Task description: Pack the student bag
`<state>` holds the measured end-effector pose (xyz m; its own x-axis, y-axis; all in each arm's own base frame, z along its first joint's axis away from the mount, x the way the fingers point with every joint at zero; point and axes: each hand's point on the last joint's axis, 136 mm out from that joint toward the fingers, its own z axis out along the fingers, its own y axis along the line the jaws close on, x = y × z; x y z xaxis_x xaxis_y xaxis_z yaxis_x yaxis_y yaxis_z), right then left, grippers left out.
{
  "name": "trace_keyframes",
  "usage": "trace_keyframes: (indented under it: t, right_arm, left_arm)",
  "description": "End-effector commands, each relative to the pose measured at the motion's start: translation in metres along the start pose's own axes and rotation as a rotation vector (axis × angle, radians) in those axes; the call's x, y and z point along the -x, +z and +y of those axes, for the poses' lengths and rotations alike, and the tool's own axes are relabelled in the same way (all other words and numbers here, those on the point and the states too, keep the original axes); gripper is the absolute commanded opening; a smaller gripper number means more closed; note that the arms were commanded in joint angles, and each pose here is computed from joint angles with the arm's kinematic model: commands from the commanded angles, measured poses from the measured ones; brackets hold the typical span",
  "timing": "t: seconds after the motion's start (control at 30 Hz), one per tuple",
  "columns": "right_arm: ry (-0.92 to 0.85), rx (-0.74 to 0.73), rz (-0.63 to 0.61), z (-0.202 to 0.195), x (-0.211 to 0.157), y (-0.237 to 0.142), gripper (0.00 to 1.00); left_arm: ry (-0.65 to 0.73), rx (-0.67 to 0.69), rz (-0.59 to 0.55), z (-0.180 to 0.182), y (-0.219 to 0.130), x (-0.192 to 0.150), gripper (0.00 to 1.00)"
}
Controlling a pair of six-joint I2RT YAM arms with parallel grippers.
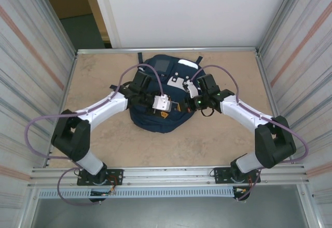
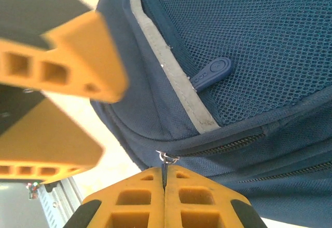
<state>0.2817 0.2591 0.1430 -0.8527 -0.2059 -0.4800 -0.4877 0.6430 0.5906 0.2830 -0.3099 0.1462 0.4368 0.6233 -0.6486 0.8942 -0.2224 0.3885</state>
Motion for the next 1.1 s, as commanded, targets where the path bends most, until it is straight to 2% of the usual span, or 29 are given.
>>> trace_keyframes:
  t: [0.0,0.1,0.13,0.23,0.33,0.4,0.63,0.77,0.8,0.9,0.93,0.97,1.0,1.03,1.07]
  right_arm:
    - [-0.02,0.063,-0.038,0.021,0.013,-0.005,0.0]
    - [-0.017,0.051,-0.037,0.018,0.01,-0.002,0.0]
    - [-0.019,0.04,-0.037,0.015,0.009,-0.002,0.0]
    - [-0.037,-0.039,-0.032,-0.001,0.005,-0.002,0.0]
    - [-0.076,-0.237,-0.045,-0.039,0.006,-0.01,0.0]
    - [-0.12,-0.313,-0.074,-0.056,0.012,-0.015,0.0]
    - [-0.112,-0.403,-0.232,-0.1,0.046,-0.034,0.0]
    - [-0.072,-0.369,-0.263,-0.106,0.057,-0.037,0.0]
    - [-0.064,-0.353,-0.267,-0.101,0.059,-0.038,0.09]
    - [-0.046,-0.318,-0.305,-0.088,0.059,-0.051,0.48]
    - [-0.035,-0.305,-0.324,-0.085,0.059,-0.058,0.93]
    - [-0.021,-0.301,-0.346,-0.083,0.059,-0.065,0.99]
    - [-0.011,-0.31,-0.386,-0.083,0.061,-0.078,0.99]
    - [-0.002,-0.332,-0.418,-0.085,0.062,-0.088,0.99]
    - [0.002,-0.369,-0.463,-0.088,0.063,-0.102,0.99]
  left_arm:
    - [0.014,0.109,0.088,0.023,0.012,-0.014,0.57]
    - [0.027,0.13,0.122,0.026,0.017,-0.021,0.48]
    - [0.029,0.138,0.128,0.027,0.018,-0.023,0.41]
    - [0.034,0.138,0.123,0.023,0.017,-0.024,0.11]
    - [0.044,0.077,0.075,0.009,0.015,-0.017,0.1]
    - [0.048,0.024,0.057,-0.003,0.015,-0.015,0.08]
    - [0.045,-0.033,0.023,-0.019,0.013,-0.013,0.07]
    - [0.038,-0.018,0.004,-0.018,0.01,-0.009,0.08]
    - [0.012,0.01,0.004,-0.012,0.008,-0.007,0.11]
    - [-0.121,0.125,-0.007,0.019,-0.009,0.004,0.27]
    - [-0.168,0.145,-0.027,0.027,-0.02,0.011,0.35]
    - [-0.215,0.16,-0.048,0.034,-0.031,0.016,0.39]
    - [-0.274,0.187,-0.076,0.042,-0.044,0.02,0.46]
    - [-0.322,0.217,-0.099,0.048,-0.055,0.022,0.62]
    - [-0.381,0.264,-0.123,0.056,-0.068,0.023,0.95]
